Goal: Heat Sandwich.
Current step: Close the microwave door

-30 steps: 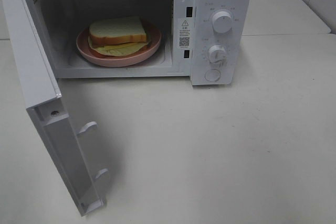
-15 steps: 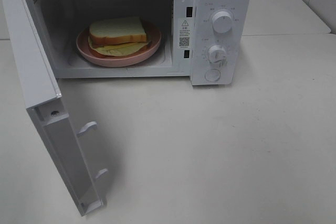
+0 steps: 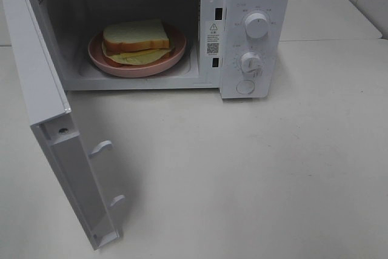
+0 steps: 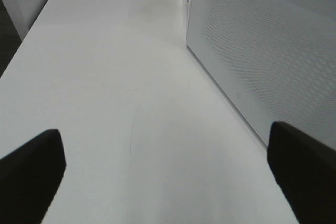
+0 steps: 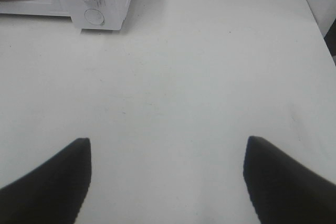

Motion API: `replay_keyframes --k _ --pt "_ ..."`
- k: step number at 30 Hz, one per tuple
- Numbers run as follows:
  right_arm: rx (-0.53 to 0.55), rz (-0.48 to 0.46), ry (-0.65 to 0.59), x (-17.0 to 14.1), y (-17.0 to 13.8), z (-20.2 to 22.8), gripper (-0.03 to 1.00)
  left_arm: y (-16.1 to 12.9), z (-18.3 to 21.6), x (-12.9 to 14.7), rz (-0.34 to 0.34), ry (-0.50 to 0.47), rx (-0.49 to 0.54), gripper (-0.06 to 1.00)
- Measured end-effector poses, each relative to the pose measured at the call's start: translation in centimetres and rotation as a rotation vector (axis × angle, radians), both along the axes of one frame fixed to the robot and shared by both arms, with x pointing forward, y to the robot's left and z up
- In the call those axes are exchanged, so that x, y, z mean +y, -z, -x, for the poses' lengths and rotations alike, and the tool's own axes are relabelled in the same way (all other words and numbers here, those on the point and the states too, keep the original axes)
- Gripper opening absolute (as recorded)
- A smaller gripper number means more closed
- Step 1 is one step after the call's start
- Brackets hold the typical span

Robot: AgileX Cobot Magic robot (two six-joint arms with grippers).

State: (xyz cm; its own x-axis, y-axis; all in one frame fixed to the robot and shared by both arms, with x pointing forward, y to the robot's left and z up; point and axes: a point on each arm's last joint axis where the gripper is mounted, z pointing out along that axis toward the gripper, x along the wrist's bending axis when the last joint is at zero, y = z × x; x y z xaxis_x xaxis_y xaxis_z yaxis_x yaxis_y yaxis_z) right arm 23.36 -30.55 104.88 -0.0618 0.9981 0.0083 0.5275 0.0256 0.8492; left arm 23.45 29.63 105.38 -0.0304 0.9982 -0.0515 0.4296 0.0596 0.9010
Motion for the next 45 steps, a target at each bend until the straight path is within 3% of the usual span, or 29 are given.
replay_keyframes --k 45 --pt "-0.020 -0.002 0.025 -0.04 0.05 0.39 0.77 0.00 0.00 0.00 0.000 0.000 0.000 0.99"
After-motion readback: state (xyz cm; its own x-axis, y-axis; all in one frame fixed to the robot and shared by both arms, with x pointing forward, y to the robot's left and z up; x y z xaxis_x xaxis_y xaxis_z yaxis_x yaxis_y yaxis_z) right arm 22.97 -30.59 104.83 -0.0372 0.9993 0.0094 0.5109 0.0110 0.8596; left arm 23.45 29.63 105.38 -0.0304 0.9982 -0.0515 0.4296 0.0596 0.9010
